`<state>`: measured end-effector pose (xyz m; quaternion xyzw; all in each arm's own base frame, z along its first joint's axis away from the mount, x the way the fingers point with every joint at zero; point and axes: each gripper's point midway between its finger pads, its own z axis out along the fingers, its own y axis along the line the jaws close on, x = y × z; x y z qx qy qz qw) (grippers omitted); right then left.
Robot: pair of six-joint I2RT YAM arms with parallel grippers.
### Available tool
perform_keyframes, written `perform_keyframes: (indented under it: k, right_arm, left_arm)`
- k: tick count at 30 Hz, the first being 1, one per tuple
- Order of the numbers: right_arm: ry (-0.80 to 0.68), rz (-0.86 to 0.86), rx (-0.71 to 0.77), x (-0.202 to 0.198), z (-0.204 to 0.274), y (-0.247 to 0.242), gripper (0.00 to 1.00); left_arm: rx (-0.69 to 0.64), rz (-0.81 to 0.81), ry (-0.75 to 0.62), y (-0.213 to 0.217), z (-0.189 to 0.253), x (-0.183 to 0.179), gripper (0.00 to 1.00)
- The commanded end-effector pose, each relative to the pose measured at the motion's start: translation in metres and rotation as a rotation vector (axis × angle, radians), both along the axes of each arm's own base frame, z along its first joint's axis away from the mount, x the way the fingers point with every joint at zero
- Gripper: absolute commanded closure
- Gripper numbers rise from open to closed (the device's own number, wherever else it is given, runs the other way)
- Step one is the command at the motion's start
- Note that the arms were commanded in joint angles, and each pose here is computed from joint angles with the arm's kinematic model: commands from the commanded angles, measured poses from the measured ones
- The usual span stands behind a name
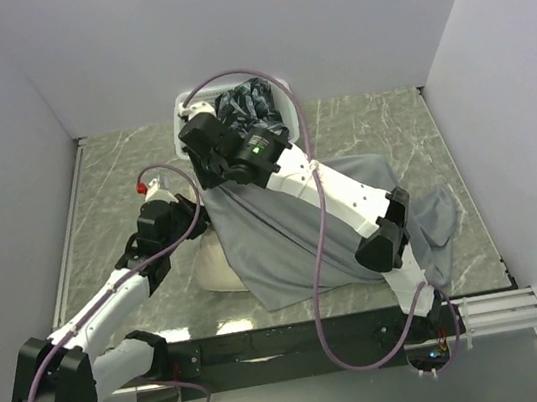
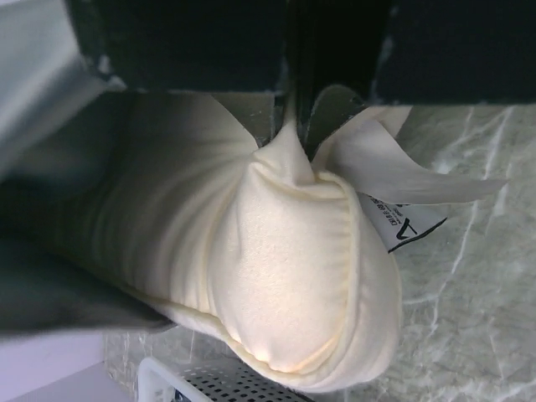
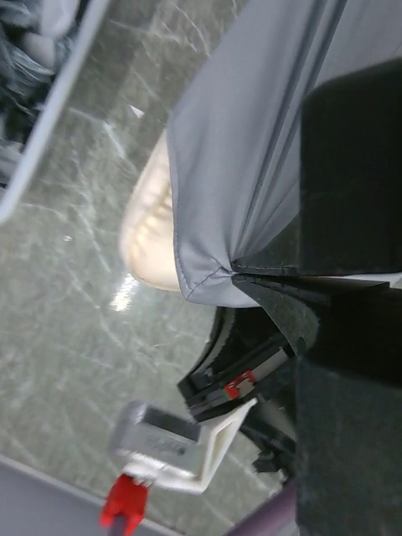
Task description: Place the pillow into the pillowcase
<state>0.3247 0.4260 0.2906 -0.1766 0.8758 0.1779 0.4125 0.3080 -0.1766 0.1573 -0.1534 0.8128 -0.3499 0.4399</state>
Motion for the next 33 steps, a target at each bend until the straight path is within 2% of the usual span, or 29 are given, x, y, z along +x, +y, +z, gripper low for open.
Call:
perform_keyframes:
  k: [1, 3, 4, 5, 6, 7, 8, 9, 10, 11, 12, 14, 15, 16, 17, 18, 20, 21, 23, 25, 29, 32, 33]
  right_arm:
    - [0.039, 0.022, 0.044, 0.001, -0.023, 0.017, 0.90]
    - [0.026, -0.039, -0.008, 0.014, -0.031, -0.001, 0.71]
    - [0.011, -0.062, -0.014, 0.016, -0.024, -0.012, 0.48]
    - [-0.011, -0.086, -0.021, 0.019, -0.019, -0.020, 0.37]
    - [-0.027, -0.115, -0.045, 0.024, -0.019, -0.032, 0.29]
    - [-0.060, -0.135, -0.023, 0.024, -0.001, -0.042, 0.18]
    - [-0.078, -0.153, -0.027, 0.023, 0.007, -0.050, 0.14]
    - [-0.096, -0.177, -0.043, 0.023, 0.010, -0.059, 0.11]
    - [-0.111, -0.188, -0.029, 0.018, 0.024, -0.070, 0.07]
    - [-0.114, -0.194, -0.031, 0.013, 0.026, -0.075, 0.07]
    - [-0.088, -0.203, -0.072, 0.007, 0.008, -0.084, 0.07]
    - [-0.105, -0.187, -0.021, -0.015, 0.019, -0.095, 0.07]
    - [-0.056, -0.174, -0.071, -0.030, -0.017, -0.102, 0.07]
    - [-0.085, -0.151, 0.011, -0.045, -0.001, -0.103, 0.07]
    - [-0.082, -0.108, 0.017, -0.067, -0.009, -0.096, 0.07]
    - [-0.044, -0.099, -0.025, -0.085, -0.041, -0.101, 0.07]
    - [-0.023, -0.041, -0.021, -0.121, -0.057, -0.097, 0.09]
    - [0.017, -0.034, -0.052, -0.137, -0.084, -0.100, 0.09]
    - [0.024, 0.006, -0.072, -0.165, -0.105, -0.094, 0.09]
    - [0.053, -0.011, -0.137, -0.172, -0.133, -0.096, 0.08]
    - [0.018, -0.044, -0.206, -0.164, -0.143, -0.085, 0.05]
    - [-0.020, -0.041, -0.197, -0.153, -0.135, -0.069, 0.02]
    - [-0.021, -0.035, -0.216, -0.149, -0.137, -0.063, 0.02]
  left_arm:
    - [-0.117, 0.005, 0.000, -0.020, 0.021, 0.005, 0.99]
    - [-0.096, 0.055, 0.032, -0.014, 0.018, 0.012, 0.96]
    - [-0.074, 0.081, 0.061, -0.010, 0.015, 0.013, 0.95]
    - [-0.058, 0.100, 0.084, -0.007, 0.010, 0.014, 0.93]
    - [-0.040, 0.143, 0.107, -0.001, 0.003, 0.018, 0.80]
    - [-0.029, 0.155, 0.117, 0.000, 0.003, 0.019, 0.73]
    - [-0.005, 0.173, 0.140, 0.005, -0.004, 0.018, 0.67]
    - [0.004, 0.181, 0.145, 0.007, -0.006, 0.017, 0.43]
    - [0.012, 0.199, 0.153, 0.010, -0.008, 0.018, 0.33]
    - [0.040, 0.222, 0.174, 0.017, -0.013, 0.014, 0.27]
    - [0.055, 0.236, 0.176, 0.022, -0.013, 0.012, 0.19]
    - [0.110, 0.278, 0.226, 0.037, -0.022, 0.000, 0.12]
    - [0.121, 0.323, 0.213, 0.047, -0.017, -0.003, 0.07]
    - [0.137, 0.339, 0.234, 0.053, -0.024, -0.011, 0.05]
    - [0.141, 0.343, 0.243, 0.057, -0.027, -0.017, 0.04]
    - [0.122, 0.334, 0.239, 0.057, -0.023, -0.026, 0.04]
    - [0.109, 0.321, 0.271, 0.059, -0.038, -0.041, 0.04]
    - [0.078, 0.294, 0.244, 0.054, -0.033, -0.046, 0.03]
    - [0.044, 0.244, 0.292, 0.047, -0.054, -0.063, 0.02]
    - [0.004, 0.180, 0.276, 0.034, -0.059, -0.070, 0.01]
    - [-0.022, 0.115, 0.302, 0.011, -0.071, -0.076, 0.01]
    - [-0.024, 0.089, 0.316, -0.004, -0.076, -0.076, 0.12]
    - [-0.020, 0.083, 0.325, -0.006, -0.080, -0.077, 0.24]
